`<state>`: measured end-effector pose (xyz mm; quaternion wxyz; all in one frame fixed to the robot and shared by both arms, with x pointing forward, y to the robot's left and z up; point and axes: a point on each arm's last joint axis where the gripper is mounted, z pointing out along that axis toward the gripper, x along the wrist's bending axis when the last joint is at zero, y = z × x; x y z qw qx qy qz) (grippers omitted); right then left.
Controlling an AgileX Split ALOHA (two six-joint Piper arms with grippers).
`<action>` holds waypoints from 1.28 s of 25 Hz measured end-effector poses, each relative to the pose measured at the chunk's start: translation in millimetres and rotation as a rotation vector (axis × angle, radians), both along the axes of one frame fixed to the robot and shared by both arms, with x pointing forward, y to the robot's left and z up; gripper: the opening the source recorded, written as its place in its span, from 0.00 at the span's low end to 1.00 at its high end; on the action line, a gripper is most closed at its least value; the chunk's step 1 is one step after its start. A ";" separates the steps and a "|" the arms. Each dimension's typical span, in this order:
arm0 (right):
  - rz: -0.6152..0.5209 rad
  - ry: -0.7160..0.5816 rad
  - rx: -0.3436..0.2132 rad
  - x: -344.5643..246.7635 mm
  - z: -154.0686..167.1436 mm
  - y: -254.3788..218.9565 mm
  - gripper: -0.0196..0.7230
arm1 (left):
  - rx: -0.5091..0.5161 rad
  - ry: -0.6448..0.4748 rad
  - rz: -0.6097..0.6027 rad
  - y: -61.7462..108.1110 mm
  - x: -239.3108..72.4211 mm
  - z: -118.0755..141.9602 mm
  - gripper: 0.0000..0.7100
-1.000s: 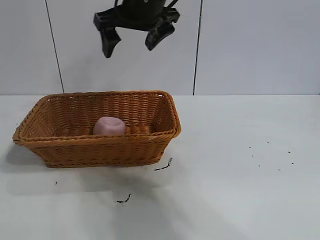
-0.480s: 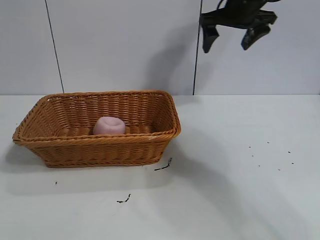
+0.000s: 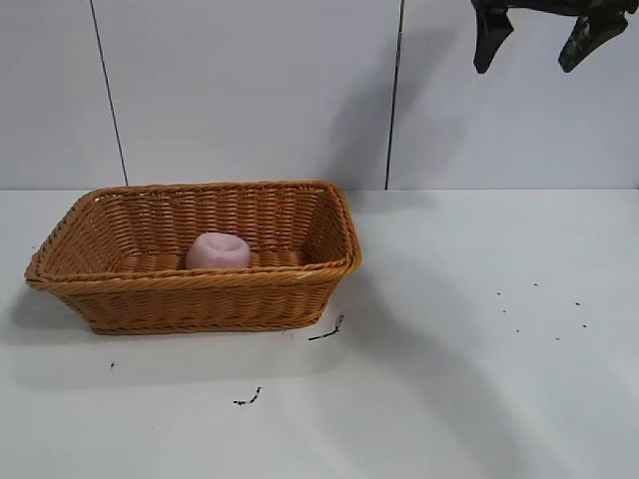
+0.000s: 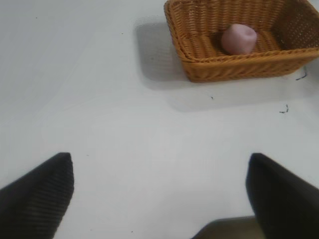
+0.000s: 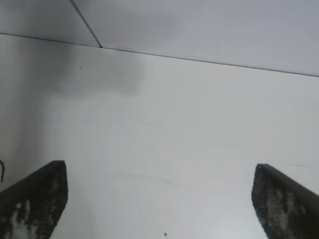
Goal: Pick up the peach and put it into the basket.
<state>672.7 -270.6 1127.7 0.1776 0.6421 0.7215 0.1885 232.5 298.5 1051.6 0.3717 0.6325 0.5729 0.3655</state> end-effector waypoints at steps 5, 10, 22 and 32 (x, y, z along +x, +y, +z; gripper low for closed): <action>-0.022 0.009 0.014 -69.3 27.2 -4.1 0.95 | 0.000 0.000 0.000 0.0 0.0 0.0 0.97; -0.032 0.048 0.008 -156.2 26.4 -10.1 0.95 | 0.000 0.000 0.000 0.0 0.0 0.0 0.97; -0.039 -0.146 0.029 -352.1 -47.2 -22.2 0.95 | 0.000 0.000 0.000 0.0 0.0 0.0 0.97; -0.036 -0.506 0.058 -421.7 -73.0 -26.5 0.95 | 0.000 0.000 0.000 0.0 0.0 0.0 0.97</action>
